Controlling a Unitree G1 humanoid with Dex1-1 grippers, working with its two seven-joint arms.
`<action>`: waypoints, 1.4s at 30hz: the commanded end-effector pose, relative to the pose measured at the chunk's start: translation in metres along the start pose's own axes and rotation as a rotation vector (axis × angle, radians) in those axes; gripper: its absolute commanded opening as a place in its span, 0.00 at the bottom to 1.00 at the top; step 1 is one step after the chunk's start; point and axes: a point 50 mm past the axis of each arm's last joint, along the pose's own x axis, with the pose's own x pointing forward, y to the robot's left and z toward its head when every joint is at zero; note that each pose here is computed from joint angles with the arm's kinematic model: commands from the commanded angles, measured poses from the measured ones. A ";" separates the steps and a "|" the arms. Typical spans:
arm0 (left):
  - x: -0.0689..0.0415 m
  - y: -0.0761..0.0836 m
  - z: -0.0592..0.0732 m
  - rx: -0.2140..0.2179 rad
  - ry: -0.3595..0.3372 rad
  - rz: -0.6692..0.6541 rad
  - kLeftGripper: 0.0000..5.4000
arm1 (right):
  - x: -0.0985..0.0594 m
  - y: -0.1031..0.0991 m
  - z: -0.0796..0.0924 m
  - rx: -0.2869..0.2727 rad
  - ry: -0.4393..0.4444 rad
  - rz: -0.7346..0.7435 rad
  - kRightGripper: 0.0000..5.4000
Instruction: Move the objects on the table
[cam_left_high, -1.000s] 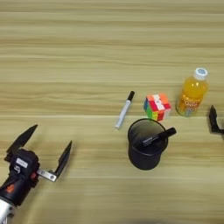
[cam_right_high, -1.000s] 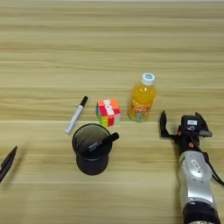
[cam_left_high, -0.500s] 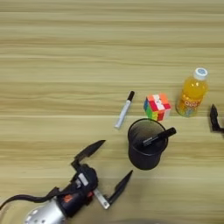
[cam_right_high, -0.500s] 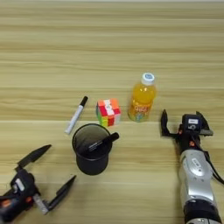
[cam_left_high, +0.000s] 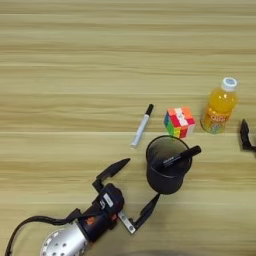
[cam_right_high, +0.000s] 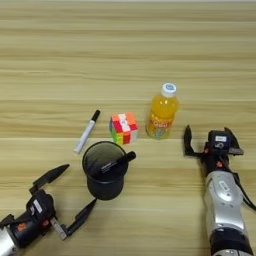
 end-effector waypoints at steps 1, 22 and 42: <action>0.008 0.000 -0.001 0.020 -0.006 -0.025 1.00 | 0.001 0.004 0.003 0.009 -0.021 0.005 1.00; 0.034 -0.005 0.001 0.037 -0.048 -0.101 1.00 | 0.000 0.005 0.003 0.013 -0.021 0.008 1.00; 0.052 0.005 0.003 0.030 -0.076 -0.045 1.00 | -0.001 0.010 0.003 0.014 -0.023 0.019 1.00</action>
